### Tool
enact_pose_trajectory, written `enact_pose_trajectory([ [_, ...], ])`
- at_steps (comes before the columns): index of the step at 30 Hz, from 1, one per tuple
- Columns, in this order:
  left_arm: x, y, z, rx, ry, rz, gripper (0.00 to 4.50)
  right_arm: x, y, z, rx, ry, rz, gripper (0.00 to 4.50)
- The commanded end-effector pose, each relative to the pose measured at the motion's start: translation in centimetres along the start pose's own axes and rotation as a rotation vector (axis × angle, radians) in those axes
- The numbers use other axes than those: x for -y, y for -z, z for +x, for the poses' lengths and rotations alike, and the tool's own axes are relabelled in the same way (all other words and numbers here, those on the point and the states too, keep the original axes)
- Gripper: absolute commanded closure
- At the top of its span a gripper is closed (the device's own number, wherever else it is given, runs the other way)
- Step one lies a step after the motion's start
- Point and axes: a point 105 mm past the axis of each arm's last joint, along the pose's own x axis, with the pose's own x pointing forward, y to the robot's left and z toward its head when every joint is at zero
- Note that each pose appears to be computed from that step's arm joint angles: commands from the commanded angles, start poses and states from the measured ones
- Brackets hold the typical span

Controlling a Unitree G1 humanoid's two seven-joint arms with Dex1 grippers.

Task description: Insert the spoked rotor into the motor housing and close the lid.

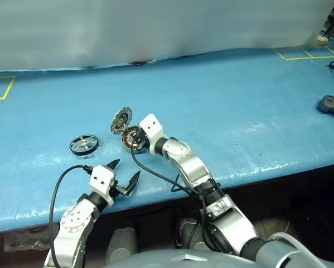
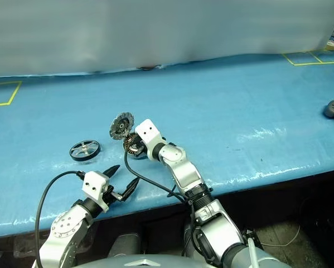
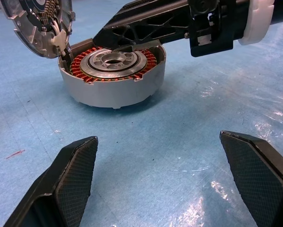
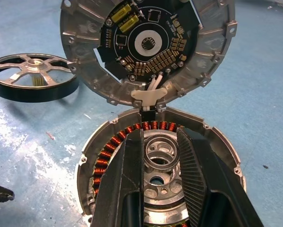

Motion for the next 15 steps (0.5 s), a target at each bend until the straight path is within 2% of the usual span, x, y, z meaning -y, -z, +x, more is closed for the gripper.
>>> enact_pose_trajectory([
  [1,0.3,-0.6,0.1,0.025,0.009,0.007,0.0,0.0,-1.2,0.4,0.046,-0.004,-0.003,3.83],
  [15,0.2,-0.6,-0.1,0.024,-0.001,0.005,0.0,-0.1,0.0,0.4,0.014,-0.01,0.019,3.83],
])
